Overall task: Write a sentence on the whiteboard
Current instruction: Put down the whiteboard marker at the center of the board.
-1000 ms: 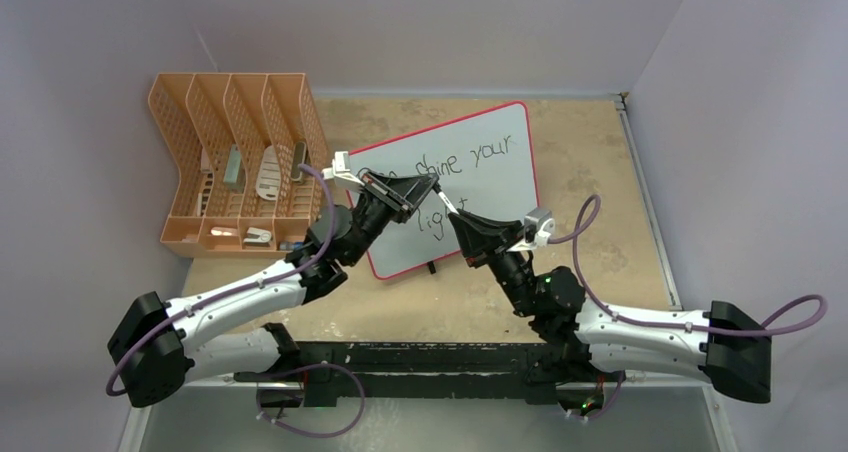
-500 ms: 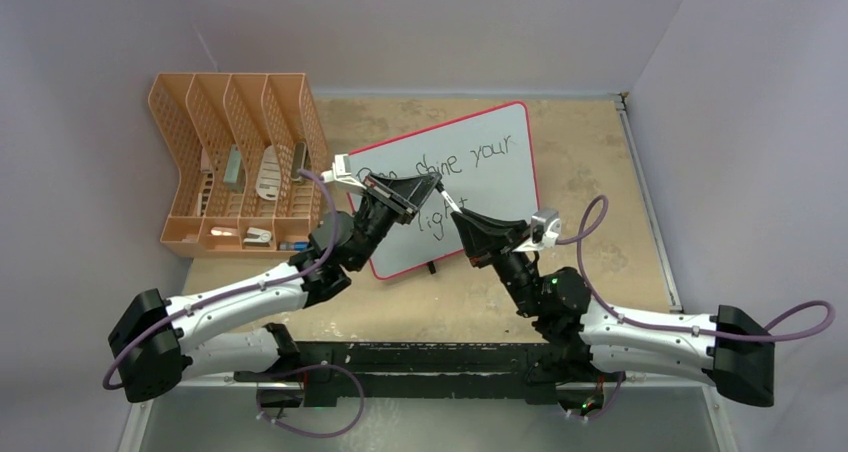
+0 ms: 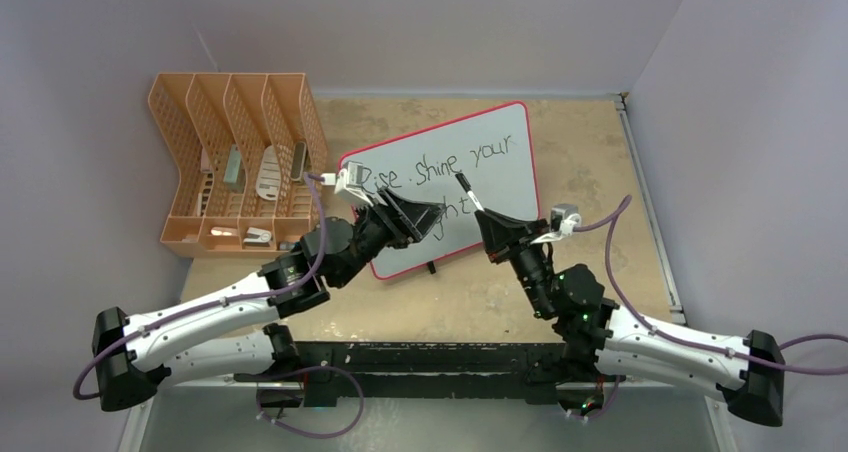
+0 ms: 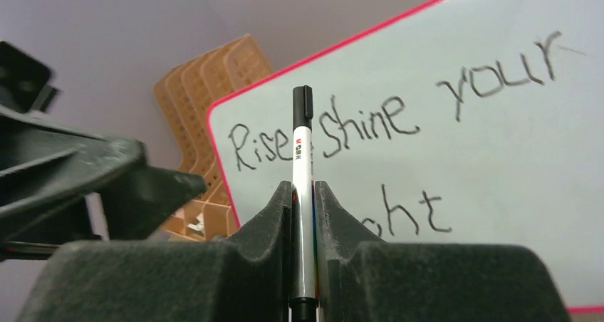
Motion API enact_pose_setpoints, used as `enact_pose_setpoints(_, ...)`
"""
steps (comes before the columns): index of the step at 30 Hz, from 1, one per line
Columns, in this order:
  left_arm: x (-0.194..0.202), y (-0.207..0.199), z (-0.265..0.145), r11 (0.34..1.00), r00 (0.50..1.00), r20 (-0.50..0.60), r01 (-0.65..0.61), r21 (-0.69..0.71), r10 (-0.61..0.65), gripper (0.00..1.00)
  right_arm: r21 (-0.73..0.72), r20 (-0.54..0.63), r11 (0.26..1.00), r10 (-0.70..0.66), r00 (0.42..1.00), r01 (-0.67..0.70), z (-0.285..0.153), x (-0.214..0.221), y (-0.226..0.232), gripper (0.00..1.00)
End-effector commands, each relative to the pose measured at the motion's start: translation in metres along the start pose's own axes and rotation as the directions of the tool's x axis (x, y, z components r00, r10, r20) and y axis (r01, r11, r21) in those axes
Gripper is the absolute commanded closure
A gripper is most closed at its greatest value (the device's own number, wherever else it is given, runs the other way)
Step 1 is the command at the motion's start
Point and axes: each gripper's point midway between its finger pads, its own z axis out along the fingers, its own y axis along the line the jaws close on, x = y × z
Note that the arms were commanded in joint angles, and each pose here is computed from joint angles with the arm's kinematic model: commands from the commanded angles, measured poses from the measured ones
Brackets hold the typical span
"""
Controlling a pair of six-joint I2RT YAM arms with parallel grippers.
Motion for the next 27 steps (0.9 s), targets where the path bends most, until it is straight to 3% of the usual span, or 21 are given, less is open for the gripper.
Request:
enact_pose_setpoints(1, -0.039, -0.003, -0.011, 0.979, 0.979, 0.075, -0.181, -0.096, 0.189, 0.42, 0.223, -0.064, 0.971, 0.104, 0.993, -0.088, -0.01, 0.006, -0.033, 1.0)
enact_pose_setpoints(5, -0.056, 0.006, -0.019, 0.926, 0.939, 0.062, -0.321, -0.197, 0.339, 0.39, 0.441, -0.087, 0.892, 0.152, 0.984, -0.099, -0.025, 0.027, -0.072, 1.0)
enact_pose_setpoints(9, -0.079, 0.021, -0.03, 0.842, 0.884, 0.033, -0.432, -0.324, 0.466, 0.33, 0.657, -0.104, 0.751, 0.174, 0.979, -0.063, -0.047, 0.047, -0.108, 1.0)
enact_pose_setpoints(15, -0.13, 0.037, -0.042, 0.754, 0.818, 0.041, -0.509, -0.415, 0.574, 0.27, 0.827, -0.162, 0.558, 0.11, 0.981, 0.074, -0.073, 0.073, -0.149, 1.0)
enact_pose_setpoints(18, -0.15, 0.046, -0.043, 0.718, 0.795, 0.026, -0.534, -0.446, 0.607, 0.26, 0.882, -0.153, 0.465, 0.125, 0.98, 0.079, -0.081, 0.075, -0.167, 1.0)
enact_pose_setpoints(24, -0.176, 0.046, -0.051, 0.657, 0.734, 0.06, -0.565, -0.498, 0.677, 0.23, 0.89, -0.103, 0.456, 0.207, 0.973, -0.003, -0.086, 0.071, -0.175, 1.0)
enact_pose_setpoints(27, -0.182, 0.046, -0.058, 0.639, 0.716, 0.067, -0.573, -0.513, 0.695, 0.23, 0.885, -0.079, 0.465, 0.233, 0.969, -0.04, -0.084, 0.07, -0.177, 0.93)
